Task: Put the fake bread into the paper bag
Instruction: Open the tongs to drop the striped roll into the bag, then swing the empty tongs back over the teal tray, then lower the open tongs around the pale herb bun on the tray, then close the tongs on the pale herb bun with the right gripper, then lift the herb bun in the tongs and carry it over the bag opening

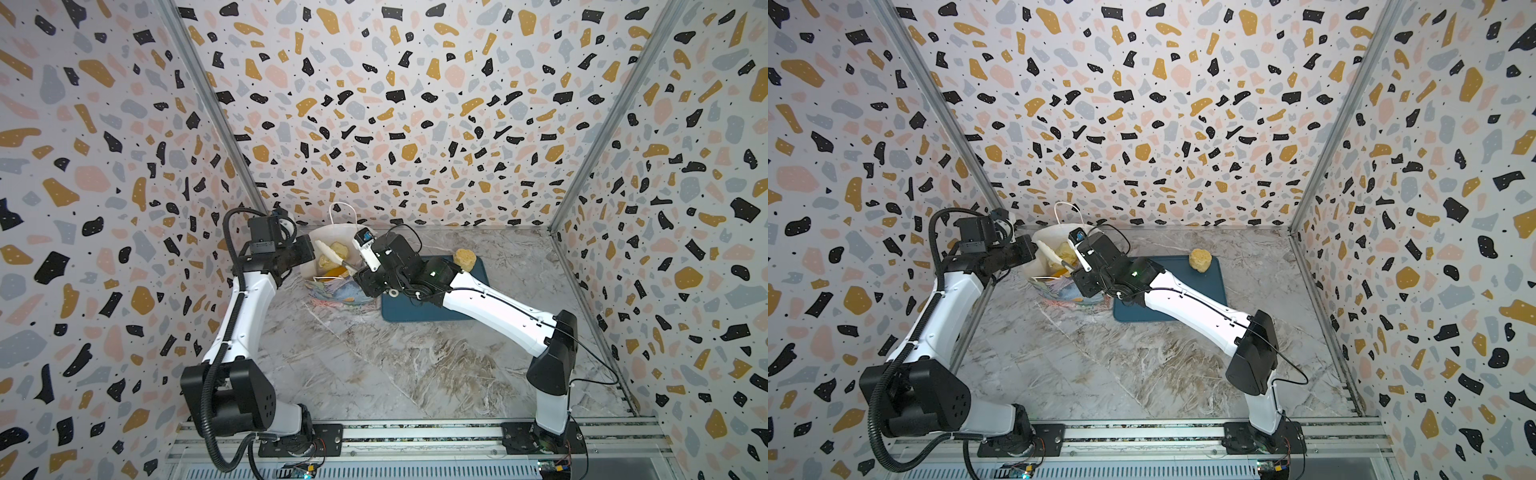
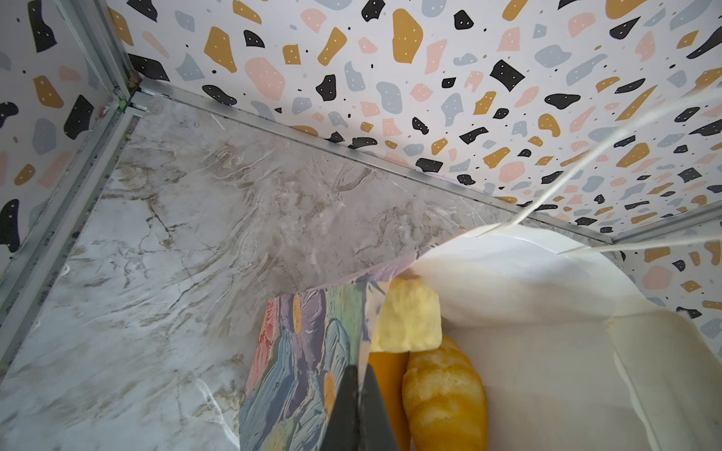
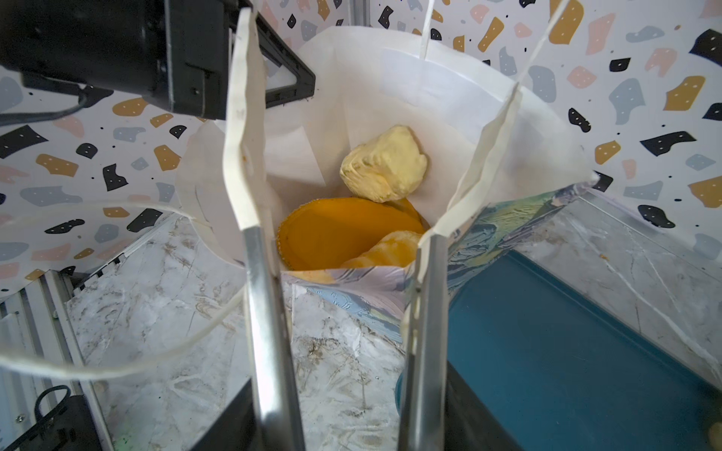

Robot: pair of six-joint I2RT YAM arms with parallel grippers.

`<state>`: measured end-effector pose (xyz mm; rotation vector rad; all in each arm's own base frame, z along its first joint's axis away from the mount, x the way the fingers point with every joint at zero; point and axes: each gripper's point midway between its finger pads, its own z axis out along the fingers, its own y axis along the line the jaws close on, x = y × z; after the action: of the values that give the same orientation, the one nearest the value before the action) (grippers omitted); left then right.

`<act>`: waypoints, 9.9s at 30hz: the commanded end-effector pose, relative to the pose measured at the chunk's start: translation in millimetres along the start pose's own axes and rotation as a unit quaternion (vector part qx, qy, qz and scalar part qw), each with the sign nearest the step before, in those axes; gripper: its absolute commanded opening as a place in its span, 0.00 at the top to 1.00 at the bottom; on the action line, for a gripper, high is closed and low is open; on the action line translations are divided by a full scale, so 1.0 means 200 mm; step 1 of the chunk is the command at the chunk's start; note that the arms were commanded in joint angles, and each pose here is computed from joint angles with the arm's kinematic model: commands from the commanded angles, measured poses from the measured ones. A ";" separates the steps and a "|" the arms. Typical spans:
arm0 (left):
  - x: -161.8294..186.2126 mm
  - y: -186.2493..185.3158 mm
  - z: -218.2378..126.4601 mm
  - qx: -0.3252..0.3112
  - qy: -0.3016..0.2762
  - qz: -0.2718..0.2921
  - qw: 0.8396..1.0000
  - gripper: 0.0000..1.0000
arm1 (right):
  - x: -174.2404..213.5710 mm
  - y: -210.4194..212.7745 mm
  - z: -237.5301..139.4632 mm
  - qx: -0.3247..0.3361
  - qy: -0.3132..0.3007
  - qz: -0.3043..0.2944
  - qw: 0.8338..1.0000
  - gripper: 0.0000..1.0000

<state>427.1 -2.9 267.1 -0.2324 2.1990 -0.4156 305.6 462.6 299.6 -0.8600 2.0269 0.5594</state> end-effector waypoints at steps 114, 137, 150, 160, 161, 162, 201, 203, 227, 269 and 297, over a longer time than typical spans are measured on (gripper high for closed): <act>-0.05 -0.05 -0.04 0.021 -0.030 -0.002 0.999 1.00 | 1.15 -1.47 -0.29 0.259 0.092 0.223 0.935 0.34; -0.04 -0.06 -0.04 0.025 -0.029 -0.002 0.999 1.00 | 1.20 -1.64 -0.10 0.262 0.136 0.248 0.923 0.35; -0.04 -0.07 -0.04 0.029 -0.029 -0.003 0.999 1.00 | 1.22 -1.70 -0.06 0.266 0.146 0.257 0.918 0.42; -0.04 -0.07 -0.03 0.033 -0.029 -0.005 0.999 1.00 | 1.23 -1.68 -0.06 0.259 0.162 0.261 0.916 0.38; -0.04 -0.07 -0.03 0.033 -0.028 -0.005 0.999 1.00 | 1.22 -1.68 -0.07 0.259 0.161 0.261 0.916 0.38; -0.04 -0.07 -0.03 0.033 -0.027 -0.006 0.999 1.00 | 1.22 -1.68 -0.08 0.260 0.161 0.261 0.916 0.38; -0.05 -0.07 -0.05 0.031 -0.034 -0.002 0.999 1.00 | 1.14 -1.56 -0.30 0.244 0.150 0.241 0.927 0.61; -0.06 -0.07 -0.06 0.025 -0.036 0.000 0.999 1.00 | 1.14 -1.54 -0.32 0.241 0.147 0.246 0.927 0.61; -0.05 -0.07 -0.05 0.029 -0.035 -0.001 0.999 1.00 | 1.04 -1.25 -0.45 0.178 0.057 0.284 0.940 0.65; -0.06 -0.08 -0.08 0.031 -0.044 0.000 0.999 1.00 | 0.50 -0.78 -0.59 0.080 -0.088 0.230 0.966 0.69; -0.07 -0.08 -0.08 0.031 -0.044 0.000 0.999 1.00 | 0.19 -0.44 -0.55 0.020 -0.118 0.159 0.980 0.69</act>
<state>422.1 -7.3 269.1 -0.2508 2.1739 -0.4591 294.2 311.0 285.3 -0.4216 2.0595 0.7372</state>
